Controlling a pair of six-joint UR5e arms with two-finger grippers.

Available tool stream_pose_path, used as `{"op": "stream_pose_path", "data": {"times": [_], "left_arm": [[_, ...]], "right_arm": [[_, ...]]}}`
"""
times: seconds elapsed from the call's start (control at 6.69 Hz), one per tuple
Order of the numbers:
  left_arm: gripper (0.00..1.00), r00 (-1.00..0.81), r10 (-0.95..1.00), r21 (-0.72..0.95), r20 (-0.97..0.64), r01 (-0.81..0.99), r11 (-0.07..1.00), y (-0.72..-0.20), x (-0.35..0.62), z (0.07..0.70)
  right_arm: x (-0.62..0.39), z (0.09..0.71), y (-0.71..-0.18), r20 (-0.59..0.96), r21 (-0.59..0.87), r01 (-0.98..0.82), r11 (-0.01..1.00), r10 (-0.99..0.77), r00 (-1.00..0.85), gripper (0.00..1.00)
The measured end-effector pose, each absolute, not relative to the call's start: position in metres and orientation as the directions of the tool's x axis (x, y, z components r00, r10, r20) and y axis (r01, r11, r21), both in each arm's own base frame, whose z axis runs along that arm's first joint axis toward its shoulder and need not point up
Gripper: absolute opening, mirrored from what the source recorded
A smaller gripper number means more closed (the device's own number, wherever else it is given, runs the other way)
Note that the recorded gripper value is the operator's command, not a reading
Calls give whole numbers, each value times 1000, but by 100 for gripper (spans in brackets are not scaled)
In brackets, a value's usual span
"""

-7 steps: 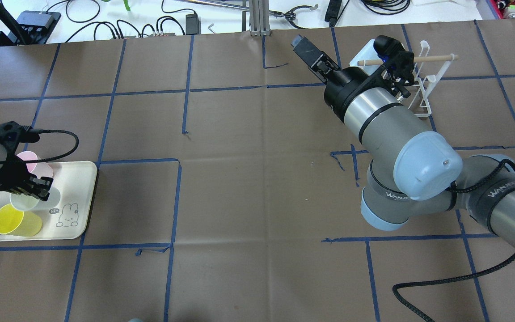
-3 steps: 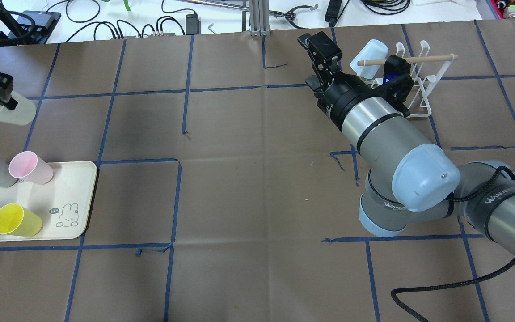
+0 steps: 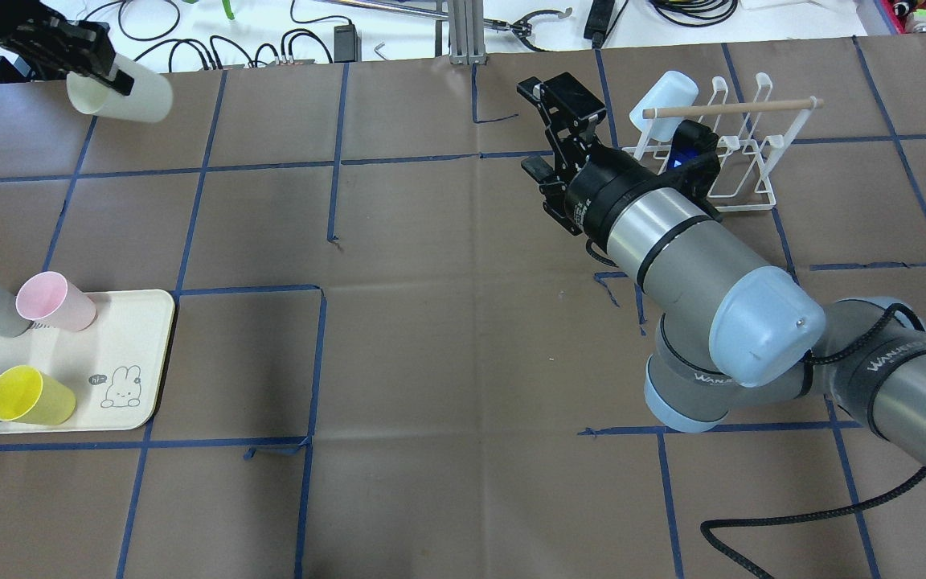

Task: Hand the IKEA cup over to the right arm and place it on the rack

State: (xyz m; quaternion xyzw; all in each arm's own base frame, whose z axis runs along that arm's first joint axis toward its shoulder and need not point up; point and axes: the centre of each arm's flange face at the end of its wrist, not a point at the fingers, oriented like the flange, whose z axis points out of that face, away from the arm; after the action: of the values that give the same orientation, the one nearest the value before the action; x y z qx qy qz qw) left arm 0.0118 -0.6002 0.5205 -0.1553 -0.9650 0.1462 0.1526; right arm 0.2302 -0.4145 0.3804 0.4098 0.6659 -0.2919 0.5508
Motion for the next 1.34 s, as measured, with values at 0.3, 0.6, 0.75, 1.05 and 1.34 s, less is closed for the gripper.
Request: {"op": "stream_pose_path", "data": {"times": [0.3, 0.6, 0.75, 1.05, 1.34], "left_arm": [[0, -786, 471, -553, 400, 203, 808, -607, -21, 502], [1, -703, 617, -730, 355, 204, 652, -596, -59, 464], [1, -676, 679, -793, 288, 230, 565, -586, -88, 447], [2, -654, 727, -871, 210, 213, 444, -554, -140, 413], [3, -655, 726, -903, 207, 157, 399, -517, -163, 384]], "right_arm": [[231, 382, -413, -974, 70, 864, 499, 223, -50, 100], [231, 381, -413, -972, 74, 865, 496, 230, -49, 100], [231, 381, -414, -969, 98, 867, 489, 245, -29, 100], [230, 382, -414, -958, 171, 868, 466, 284, 37, 100], [230, 381, -415, -954, 188, 870, 456, 296, 51, 100]]}}
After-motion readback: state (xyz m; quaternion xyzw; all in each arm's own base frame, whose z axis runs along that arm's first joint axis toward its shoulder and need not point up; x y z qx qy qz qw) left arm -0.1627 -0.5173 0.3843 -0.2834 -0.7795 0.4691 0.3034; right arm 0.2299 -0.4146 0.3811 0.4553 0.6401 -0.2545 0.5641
